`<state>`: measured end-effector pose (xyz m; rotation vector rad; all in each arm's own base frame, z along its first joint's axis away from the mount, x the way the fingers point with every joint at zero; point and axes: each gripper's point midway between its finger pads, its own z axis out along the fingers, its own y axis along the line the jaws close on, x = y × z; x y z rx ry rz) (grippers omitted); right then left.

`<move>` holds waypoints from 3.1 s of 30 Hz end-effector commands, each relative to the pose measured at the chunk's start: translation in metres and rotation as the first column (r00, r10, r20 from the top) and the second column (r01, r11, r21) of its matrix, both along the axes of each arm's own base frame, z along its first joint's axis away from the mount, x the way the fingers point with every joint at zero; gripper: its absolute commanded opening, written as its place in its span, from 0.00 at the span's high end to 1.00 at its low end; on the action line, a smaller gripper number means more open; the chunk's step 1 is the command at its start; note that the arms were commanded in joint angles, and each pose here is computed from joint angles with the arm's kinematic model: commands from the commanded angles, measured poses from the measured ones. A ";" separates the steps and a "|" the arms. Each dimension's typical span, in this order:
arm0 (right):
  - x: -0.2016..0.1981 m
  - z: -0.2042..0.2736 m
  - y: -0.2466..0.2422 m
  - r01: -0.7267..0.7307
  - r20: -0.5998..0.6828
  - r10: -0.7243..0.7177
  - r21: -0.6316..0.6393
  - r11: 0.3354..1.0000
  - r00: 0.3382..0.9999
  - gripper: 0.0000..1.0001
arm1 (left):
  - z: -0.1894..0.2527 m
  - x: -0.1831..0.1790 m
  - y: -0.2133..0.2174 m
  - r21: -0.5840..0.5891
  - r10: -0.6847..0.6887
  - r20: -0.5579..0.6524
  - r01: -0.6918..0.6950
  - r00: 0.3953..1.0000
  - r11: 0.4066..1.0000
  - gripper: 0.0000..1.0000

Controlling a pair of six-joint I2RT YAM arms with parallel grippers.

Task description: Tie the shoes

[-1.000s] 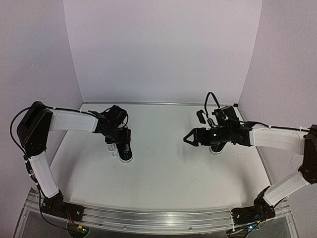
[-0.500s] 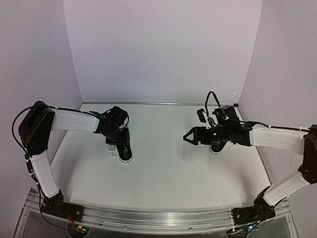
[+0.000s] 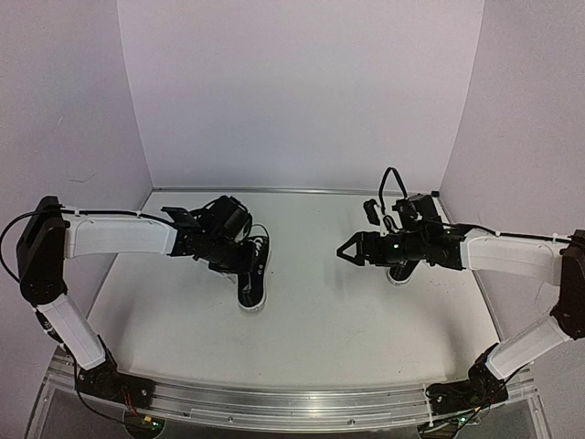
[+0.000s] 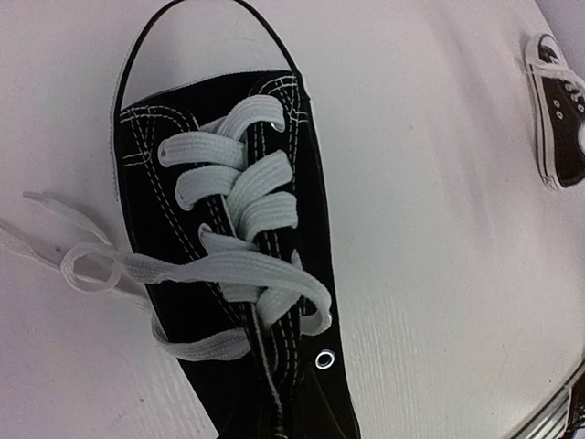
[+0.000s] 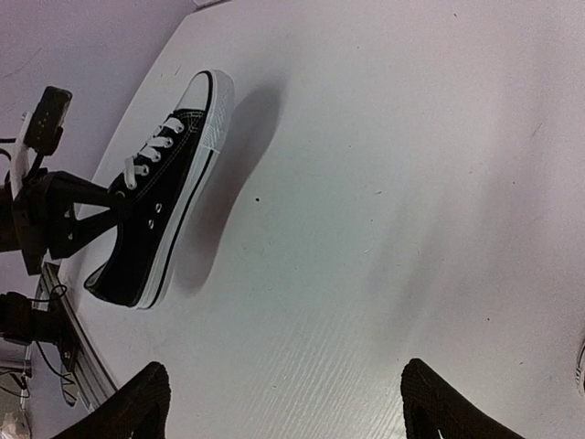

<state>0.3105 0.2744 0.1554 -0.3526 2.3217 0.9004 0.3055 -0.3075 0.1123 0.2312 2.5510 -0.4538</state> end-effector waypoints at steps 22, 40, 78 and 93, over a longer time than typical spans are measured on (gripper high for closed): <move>-0.009 -0.020 0.015 -0.031 -0.037 0.032 0.012 0.999 0.999 0.19 | 0.004 -0.077 -0.116 -0.205 -0.169 0.004 0.166 0.986 0.965 0.44; -0.031 -0.028 0.090 -0.182 -0.047 0.183 0.026 0.983 0.982 0.23 | 0.013 -0.043 0.019 -0.355 -0.057 -0.003 0.052 0.998 0.933 0.01; -0.028 -0.019 0.094 -0.164 -0.003 0.164 -0.072 0.984 0.986 0.24 | -0.071 0.075 0.037 0.160 -0.183 -0.025 0.184 0.983 0.970 0.40; -0.025 -0.024 0.096 -0.165 -0.004 0.165 -0.085 0.983 0.986 0.24 | -0.108 0.057 0.005 0.245 -0.258 -0.099 0.275 0.961 0.930 0.49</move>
